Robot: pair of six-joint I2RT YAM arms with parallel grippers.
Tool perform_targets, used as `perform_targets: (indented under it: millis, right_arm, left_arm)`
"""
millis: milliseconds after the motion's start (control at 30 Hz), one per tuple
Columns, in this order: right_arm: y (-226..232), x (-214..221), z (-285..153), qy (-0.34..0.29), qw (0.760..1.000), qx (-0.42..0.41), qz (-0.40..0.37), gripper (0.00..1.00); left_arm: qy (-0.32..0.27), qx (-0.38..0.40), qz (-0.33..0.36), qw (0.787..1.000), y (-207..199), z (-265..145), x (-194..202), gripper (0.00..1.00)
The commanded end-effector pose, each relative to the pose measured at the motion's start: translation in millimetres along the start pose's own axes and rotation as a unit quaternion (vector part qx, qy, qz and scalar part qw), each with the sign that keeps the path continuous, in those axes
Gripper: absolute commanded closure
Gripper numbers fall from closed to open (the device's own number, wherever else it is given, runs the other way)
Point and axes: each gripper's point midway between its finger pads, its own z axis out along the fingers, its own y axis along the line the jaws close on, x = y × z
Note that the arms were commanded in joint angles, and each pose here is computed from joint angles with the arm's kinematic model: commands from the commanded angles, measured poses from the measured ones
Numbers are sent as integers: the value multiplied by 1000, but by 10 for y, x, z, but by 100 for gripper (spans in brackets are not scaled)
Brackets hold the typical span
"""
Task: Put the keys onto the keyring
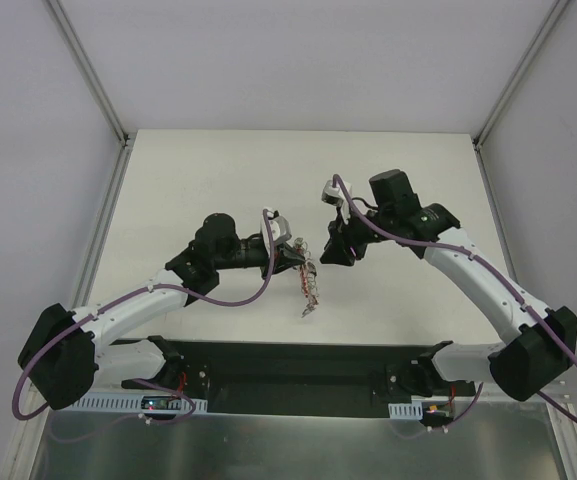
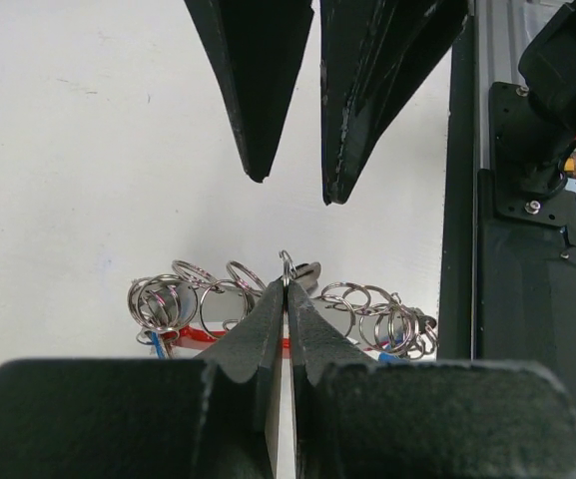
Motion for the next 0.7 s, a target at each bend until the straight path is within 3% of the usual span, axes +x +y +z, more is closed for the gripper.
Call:
perform_targets:
  millis: [0, 667]
  right_arm:
    - [198, -307, -78, -42, 995, -68, -62, 57]
    - [374, -258, 0, -30, 985, -157, -67, 59]
  left_arm:
    - [-53, 32, 56, 996, -110, -46, -459, 100]
    - [-77, 64, 65, 993, -284, -137, -699, 100]
